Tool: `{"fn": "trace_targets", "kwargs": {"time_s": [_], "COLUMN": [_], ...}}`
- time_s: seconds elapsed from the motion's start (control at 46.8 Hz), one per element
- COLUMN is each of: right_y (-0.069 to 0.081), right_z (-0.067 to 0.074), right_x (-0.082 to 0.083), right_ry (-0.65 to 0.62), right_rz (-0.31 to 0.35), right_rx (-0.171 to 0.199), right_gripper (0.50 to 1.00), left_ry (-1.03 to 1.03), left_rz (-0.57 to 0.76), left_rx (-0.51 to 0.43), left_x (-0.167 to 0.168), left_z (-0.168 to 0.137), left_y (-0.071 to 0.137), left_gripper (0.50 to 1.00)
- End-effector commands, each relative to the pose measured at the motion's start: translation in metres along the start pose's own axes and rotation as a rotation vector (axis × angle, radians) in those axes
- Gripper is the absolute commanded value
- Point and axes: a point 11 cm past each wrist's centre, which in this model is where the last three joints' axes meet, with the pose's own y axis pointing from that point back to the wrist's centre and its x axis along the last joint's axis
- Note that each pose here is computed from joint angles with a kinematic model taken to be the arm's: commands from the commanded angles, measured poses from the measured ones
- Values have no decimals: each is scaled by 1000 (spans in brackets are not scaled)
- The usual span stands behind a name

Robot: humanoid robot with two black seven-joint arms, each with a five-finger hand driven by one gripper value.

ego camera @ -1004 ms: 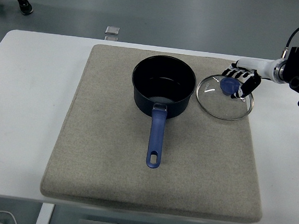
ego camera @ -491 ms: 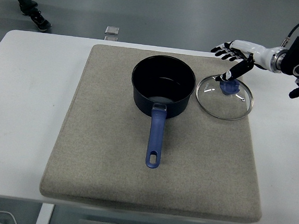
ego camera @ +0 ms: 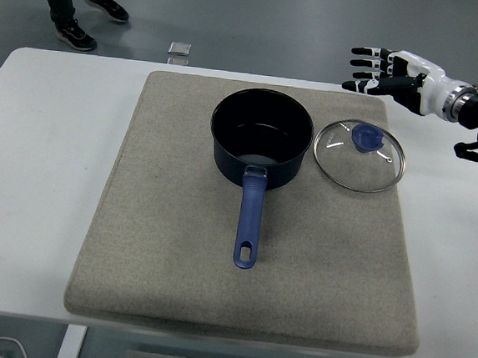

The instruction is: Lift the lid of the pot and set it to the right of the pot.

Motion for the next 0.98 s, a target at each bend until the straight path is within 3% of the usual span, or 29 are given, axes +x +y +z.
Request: {"fn": "trace_targets", "kwargs": {"time_s": [0.0,0.278,0.791,0.962], "right_y": [0,-5,-11,-11], "right_z": [7,31,42,38], "right_x": [1,-6,-22,-20], "right_ry": [-111,-383,-414,-437], "right_rz": [2,7,-11,-9], "right_rx": [19,48,32,53], "right_gripper": [919,921,924,924], "left_ry": [0,-1,0,-1], "left_rz": [1,0,1,-1], "left_rx": [2,-1,0,0], "left_x": [0,0,0,0], "left_z": [0,1,0,0], "left_y": [0,0,0,0], "left_gripper": [1000,1000,1000,1000]}}
